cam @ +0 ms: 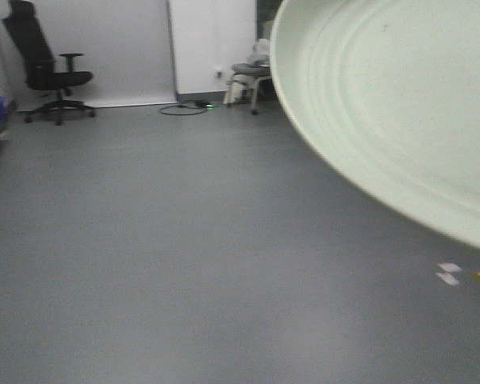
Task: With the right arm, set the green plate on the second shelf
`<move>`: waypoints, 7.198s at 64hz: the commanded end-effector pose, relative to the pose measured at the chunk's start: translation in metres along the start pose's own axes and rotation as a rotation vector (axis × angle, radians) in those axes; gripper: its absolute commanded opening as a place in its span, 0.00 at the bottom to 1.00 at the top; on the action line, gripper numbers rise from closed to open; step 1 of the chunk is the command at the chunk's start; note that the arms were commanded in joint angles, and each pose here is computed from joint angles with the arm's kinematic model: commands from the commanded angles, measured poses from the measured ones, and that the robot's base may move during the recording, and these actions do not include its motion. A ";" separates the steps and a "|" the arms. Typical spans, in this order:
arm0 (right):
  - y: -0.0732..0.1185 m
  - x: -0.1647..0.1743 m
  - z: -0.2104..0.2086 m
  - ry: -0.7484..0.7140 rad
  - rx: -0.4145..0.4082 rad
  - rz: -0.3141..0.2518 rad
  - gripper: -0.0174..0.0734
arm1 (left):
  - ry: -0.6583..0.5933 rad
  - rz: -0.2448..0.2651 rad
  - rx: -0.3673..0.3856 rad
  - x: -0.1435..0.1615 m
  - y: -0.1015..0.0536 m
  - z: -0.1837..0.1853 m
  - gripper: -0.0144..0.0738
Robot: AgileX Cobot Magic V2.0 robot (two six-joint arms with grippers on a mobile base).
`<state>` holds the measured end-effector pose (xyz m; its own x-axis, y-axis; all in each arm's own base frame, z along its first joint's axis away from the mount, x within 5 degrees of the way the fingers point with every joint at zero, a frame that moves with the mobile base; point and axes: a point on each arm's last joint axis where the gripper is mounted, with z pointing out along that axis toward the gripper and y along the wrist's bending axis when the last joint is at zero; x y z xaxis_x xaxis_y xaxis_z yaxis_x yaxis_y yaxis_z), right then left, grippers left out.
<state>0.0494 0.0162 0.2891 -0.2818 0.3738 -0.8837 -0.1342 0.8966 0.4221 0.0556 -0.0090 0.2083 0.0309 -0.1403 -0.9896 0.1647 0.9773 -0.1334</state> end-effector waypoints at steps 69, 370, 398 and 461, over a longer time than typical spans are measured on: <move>0.007 -0.018 -0.003 -0.125 -0.037 0.017 0.25 | -0.065 -0.012 0.011 0.005 0.001 0.000 0.31; -0.020 -0.150 0.118 -0.277 0.304 -0.138 0.25 | -0.065 -0.012 0.011 0.005 0.001 0.000 0.31; 0.028 -0.122 0.056 -0.058 0.126 -0.138 0.25 | -0.065 -0.012 0.011 0.005 0.001 0.000 0.31; -0.034 0.035 0.002 -0.454 0.148 -0.286 0.25 | -0.065 -0.012 0.011 0.005 0.001 0.000 0.31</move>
<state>0.0465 0.0023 0.2477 -0.0153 0.1599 -0.9870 -0.0089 0.9871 0.1601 0.0556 -0.0090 0.2083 0.0309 -0.1403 -0.9896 0.1647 0.9773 -0.1334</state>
